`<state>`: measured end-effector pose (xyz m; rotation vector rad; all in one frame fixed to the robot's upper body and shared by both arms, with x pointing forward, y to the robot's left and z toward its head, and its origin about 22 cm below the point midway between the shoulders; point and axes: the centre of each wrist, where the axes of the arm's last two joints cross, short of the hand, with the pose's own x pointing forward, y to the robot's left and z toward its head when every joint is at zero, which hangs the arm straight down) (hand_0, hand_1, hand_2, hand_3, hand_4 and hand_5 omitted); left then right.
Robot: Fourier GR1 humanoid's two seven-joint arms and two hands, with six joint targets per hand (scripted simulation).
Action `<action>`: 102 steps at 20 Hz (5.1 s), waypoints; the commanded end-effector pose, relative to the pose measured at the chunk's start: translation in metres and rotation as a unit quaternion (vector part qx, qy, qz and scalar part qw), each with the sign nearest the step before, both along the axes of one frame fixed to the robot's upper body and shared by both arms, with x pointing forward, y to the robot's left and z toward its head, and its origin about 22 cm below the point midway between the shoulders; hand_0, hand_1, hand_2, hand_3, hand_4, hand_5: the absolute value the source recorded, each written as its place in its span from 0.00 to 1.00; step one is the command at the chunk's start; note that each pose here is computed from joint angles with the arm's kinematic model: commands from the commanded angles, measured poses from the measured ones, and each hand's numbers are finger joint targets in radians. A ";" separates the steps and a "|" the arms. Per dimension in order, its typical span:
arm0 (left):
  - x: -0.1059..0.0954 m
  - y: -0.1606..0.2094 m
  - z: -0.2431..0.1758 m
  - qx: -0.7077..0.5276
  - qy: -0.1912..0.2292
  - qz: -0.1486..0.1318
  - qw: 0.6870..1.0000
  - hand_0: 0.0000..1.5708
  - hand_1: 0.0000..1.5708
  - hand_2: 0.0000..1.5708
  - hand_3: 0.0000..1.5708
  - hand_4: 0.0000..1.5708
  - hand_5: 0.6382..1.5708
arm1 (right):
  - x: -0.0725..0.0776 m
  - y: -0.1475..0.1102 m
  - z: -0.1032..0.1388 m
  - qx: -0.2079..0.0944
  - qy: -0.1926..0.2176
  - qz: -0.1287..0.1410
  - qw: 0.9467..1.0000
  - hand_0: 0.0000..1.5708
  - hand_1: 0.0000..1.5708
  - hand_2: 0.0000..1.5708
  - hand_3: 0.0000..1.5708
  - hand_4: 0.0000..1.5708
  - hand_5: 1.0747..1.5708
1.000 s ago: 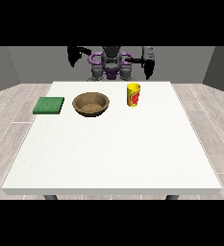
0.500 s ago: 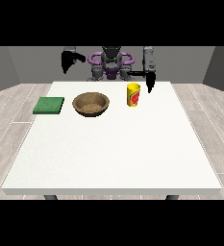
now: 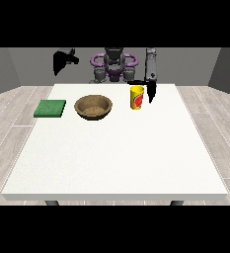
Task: Pick the cup and pour the ball into the bowl, then pick the bowl and place it on the pad
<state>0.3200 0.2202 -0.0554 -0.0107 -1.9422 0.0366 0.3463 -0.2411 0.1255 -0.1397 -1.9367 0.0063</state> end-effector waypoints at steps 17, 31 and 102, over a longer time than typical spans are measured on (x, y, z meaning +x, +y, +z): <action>0.001 -0.017 -0.038 0.102 -0.053 0.048 0.992 0.82 0.82 1.00 1.00 0.80 0.64 | 0.012 -0.043 0.019 0.000 -0.023 0.006 1.000 0.00 0.00 0.25 0.42 0.38 1.00; 0.030 -0.027 -0.007 0.125 -0.013 0.027 0.992 0.86 0.86 1.00 1.00 0.84 0.55 | -0.001 -0.090 -0.032 0.005 0.057 -0.045 0.997 0.00 0.00 0.24 0.45 0.37 1.00; 0.094 -0.153 0.169 0.678 -0.212 0.151 0.688 0.94 0.94 1.00 1.00 0.82 0.85 | 0.006 -0.144 -0.086 0.005 0.116 -0.103 0.988 0.00 0.00 0.29 0.38 0.36 0.99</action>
